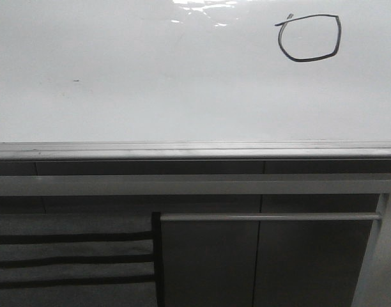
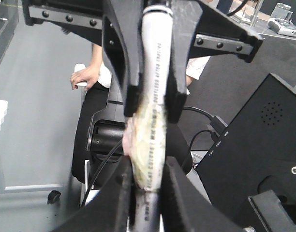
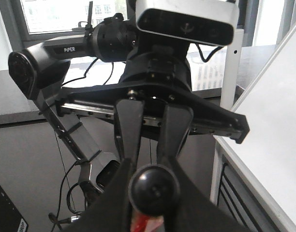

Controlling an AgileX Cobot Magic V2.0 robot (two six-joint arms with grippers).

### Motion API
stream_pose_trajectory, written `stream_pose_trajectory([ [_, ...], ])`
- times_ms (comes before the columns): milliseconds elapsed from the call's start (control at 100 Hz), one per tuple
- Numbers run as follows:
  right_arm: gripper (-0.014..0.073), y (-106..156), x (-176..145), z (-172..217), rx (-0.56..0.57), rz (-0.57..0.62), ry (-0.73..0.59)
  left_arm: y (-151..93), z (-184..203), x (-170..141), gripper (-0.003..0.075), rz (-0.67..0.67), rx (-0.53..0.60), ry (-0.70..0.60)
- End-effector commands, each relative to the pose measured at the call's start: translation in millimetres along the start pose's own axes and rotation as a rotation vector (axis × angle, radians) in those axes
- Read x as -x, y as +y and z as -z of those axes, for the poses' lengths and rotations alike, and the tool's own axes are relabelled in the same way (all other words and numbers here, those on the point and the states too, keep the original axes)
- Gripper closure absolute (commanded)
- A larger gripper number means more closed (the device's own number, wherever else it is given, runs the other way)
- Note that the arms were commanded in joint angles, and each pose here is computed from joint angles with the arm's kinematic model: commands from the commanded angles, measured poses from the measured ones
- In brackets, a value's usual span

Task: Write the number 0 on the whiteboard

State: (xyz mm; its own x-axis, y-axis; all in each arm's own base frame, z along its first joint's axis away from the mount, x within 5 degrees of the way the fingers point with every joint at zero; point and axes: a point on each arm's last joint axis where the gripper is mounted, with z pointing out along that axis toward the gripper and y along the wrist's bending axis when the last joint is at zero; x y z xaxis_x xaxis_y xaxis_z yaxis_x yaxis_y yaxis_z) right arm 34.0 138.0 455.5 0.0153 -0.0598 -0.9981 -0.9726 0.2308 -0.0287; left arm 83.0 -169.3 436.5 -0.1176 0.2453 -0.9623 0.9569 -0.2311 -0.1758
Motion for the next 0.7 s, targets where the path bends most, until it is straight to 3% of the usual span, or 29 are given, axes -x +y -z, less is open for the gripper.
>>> stream_pose_trajectory([
  [0,0.0666,-1,22,6,-0.007,0.004,-0.163,-17,4,4,0.074,-0.049,-0.098,0.03],
  [90,0.0576,-1,20,5,-0.014,0.025,-0.14,-16,4,5,0.074,-0.072,-0.089,0.024],
  [240,0.0178,-5,13,5,-0.057,0.103,-0.063,-15,4,5,0.074,-0.106,-0.076,0.016],
  [310,0.0096,-9,12,11,-0.093,0.142,-0.034,-15,4,5,0.074,-0.13,-0.076,0.015],
  [510,0.021,-21,14,59,-0.258,0.178,-0.044,-6,4,10,0.074,-0.153,0.022,-0.029],
  [610,0.0372,-24,14,96,-0.366,0.124,-0.084,6,3,9,0.074,-0.157,0.133,-0.067],
  [690,0.0549,-25,8,125,-0.449,0.109,-0.088,25,4,6,0.074,-0.125,0.299,-0.118],
])
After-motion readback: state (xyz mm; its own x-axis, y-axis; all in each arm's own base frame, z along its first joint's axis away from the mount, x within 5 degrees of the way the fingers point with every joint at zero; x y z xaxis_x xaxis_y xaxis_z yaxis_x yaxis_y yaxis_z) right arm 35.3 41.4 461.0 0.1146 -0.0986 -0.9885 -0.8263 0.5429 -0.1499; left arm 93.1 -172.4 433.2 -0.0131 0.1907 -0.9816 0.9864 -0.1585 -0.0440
